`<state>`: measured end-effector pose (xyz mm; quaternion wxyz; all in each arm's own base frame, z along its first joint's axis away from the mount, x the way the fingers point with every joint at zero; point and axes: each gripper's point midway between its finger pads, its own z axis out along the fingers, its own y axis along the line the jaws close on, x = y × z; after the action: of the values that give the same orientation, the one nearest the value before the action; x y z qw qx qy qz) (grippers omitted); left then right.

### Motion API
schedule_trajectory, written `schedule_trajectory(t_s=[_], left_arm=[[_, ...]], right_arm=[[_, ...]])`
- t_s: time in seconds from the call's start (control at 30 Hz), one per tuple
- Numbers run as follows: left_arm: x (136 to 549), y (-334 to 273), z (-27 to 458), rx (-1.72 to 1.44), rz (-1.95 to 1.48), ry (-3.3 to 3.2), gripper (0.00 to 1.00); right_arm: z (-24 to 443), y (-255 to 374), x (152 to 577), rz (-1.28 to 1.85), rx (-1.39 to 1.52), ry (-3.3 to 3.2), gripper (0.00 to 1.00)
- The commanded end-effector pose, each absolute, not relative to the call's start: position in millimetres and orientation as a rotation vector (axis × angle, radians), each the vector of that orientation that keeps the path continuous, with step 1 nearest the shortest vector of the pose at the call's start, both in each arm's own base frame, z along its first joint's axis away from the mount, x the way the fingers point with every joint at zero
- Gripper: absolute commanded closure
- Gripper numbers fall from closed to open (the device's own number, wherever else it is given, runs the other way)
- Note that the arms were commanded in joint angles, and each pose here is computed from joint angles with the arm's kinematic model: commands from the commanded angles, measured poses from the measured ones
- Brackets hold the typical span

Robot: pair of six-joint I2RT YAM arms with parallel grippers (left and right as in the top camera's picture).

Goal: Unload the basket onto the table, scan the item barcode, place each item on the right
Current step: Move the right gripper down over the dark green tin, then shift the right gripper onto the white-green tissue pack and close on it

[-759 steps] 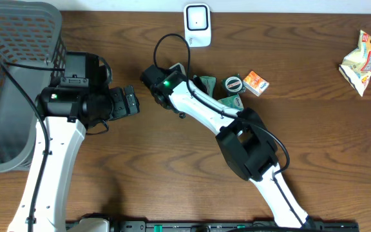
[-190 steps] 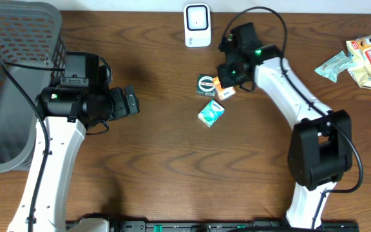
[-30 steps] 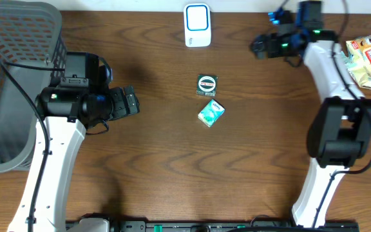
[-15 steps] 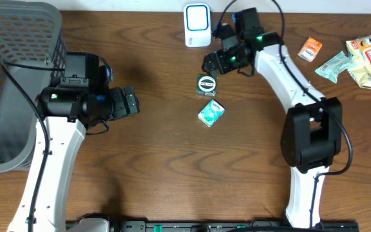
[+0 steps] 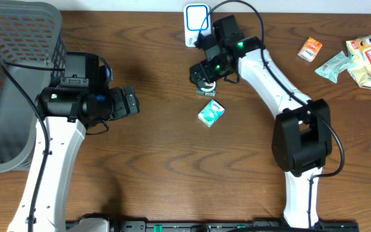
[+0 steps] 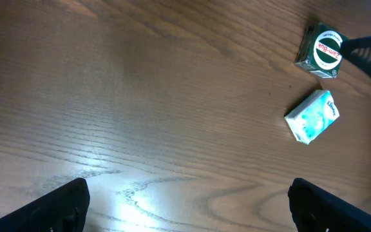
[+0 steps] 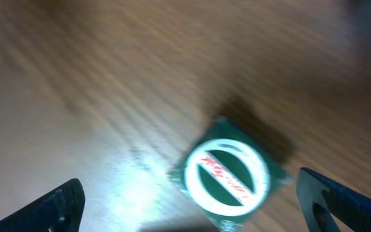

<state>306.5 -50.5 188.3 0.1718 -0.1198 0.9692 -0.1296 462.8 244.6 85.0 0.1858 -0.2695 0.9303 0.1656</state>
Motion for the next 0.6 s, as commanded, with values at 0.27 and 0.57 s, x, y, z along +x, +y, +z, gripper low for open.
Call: schedule_trajectory(t_s=[0.27, 0.57], left_arm=[[307.1, -47.8, 189.1, -0.335, -0.355, 2.748, 0.02], [307.1, -47.8, 189.1, -0.335, -0.355, 2.748, 0.03]], right_arm=[[68.1, 268.4, 407.7, 0.536, -0.851, 2.779, 0.01], [53.9, 221.0, 396.6, 0.191, -0.453, 3.020, 0.01]])
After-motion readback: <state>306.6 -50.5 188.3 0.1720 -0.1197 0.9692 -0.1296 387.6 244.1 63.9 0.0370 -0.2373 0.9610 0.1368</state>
